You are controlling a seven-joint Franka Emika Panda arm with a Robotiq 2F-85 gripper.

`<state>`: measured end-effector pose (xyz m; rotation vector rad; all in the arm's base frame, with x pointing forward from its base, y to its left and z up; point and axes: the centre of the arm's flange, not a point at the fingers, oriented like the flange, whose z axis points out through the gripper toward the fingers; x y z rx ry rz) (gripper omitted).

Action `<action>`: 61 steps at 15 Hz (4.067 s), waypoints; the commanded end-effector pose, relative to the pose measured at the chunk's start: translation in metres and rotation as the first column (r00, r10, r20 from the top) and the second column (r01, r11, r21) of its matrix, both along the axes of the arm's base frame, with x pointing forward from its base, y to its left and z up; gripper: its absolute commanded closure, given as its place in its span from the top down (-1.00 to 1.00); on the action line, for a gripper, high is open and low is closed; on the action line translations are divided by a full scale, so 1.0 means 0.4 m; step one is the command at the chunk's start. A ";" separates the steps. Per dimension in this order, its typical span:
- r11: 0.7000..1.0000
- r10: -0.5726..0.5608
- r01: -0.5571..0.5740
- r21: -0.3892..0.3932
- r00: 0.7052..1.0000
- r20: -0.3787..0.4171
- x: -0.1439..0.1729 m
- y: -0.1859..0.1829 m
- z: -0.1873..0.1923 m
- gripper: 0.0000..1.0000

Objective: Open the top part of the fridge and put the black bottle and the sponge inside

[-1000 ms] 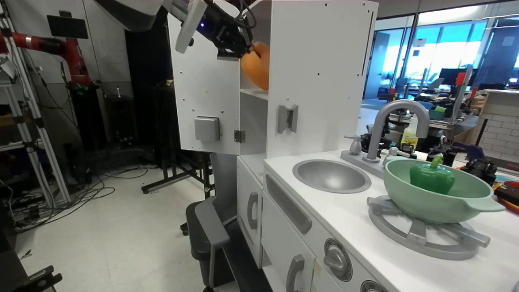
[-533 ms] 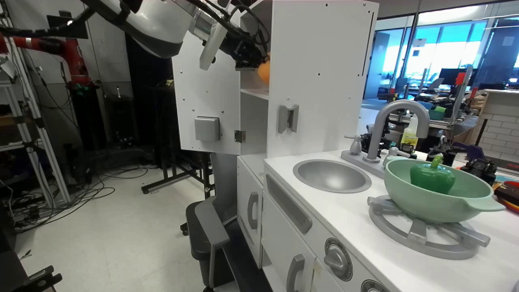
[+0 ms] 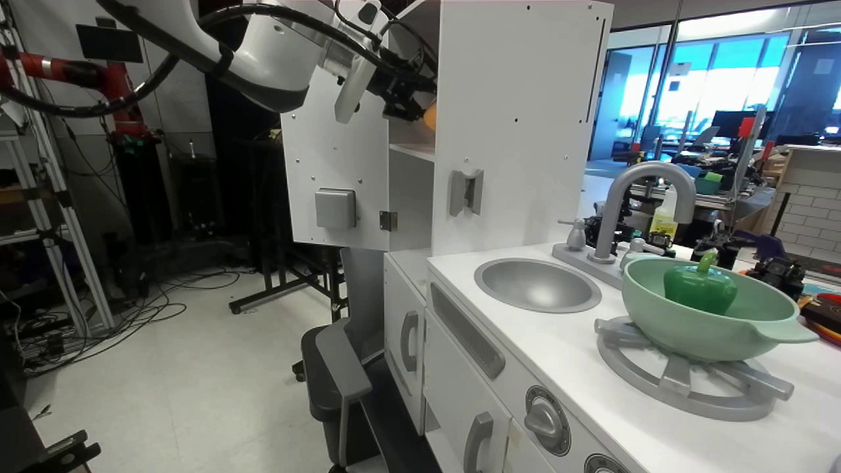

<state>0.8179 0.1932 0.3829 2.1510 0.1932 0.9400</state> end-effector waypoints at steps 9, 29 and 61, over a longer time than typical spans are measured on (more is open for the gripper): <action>0.999 0.035 -0.035 0.011 0.999 0.008 0.049 0.110 0.048 1.00; 0.985 0.170 -0.111 0.131 0.725 -0.668 -0.433 0.052 0.353 1.00; 0.751 -0.054 0.420 0.509 0.807 -0.587 -1.130 -0.335 0.316 1.00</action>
